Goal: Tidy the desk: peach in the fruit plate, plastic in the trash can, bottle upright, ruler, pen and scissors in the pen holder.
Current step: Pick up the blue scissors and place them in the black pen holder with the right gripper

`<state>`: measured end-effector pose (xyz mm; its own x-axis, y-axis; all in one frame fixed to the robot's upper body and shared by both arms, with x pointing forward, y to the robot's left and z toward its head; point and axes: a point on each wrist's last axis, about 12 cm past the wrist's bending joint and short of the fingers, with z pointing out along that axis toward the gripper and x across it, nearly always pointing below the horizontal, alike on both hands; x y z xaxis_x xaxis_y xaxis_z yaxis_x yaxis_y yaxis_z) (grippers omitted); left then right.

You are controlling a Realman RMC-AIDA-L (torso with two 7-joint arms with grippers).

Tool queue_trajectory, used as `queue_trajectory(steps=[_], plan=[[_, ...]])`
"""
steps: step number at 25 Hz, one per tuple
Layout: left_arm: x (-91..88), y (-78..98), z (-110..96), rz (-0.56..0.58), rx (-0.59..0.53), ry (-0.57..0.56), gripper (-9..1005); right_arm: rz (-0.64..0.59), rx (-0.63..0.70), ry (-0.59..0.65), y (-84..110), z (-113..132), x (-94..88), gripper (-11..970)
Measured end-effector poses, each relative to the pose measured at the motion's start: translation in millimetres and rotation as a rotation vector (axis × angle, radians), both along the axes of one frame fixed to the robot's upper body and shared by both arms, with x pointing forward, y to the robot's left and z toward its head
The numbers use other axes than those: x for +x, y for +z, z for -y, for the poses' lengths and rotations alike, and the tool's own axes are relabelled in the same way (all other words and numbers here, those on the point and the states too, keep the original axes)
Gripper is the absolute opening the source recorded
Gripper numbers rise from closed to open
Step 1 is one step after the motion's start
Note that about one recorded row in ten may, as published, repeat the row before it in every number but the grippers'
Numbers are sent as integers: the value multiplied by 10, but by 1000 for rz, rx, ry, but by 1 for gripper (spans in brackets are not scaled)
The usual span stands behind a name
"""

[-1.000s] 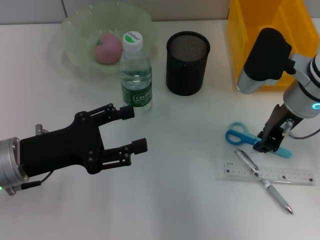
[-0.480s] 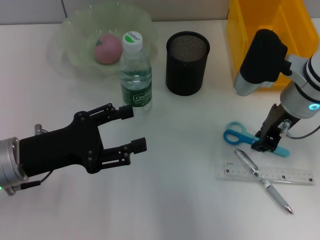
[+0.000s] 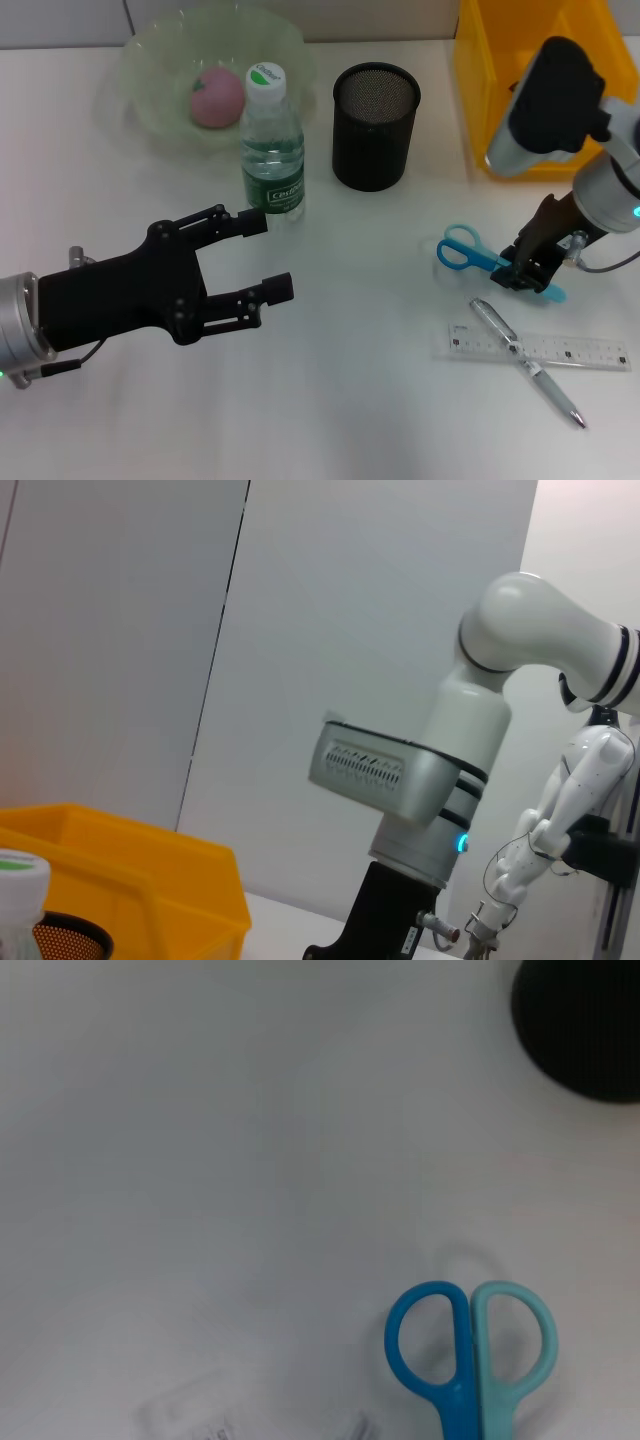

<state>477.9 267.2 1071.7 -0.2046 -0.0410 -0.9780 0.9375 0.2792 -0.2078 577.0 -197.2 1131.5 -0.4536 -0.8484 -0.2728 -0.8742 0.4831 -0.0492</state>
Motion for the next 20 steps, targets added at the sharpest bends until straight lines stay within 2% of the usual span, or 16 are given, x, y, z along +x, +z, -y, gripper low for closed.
queue_trajectory(steps=[12, 20], plan=[[14, 18, -40, 8, -9, 23, 812, 61, 315, -131, 136, 401, -136, 245], [23, 19, -34, 15, -6, 25, 811, 198, 651, -182, 155, 505, -79, 260]])
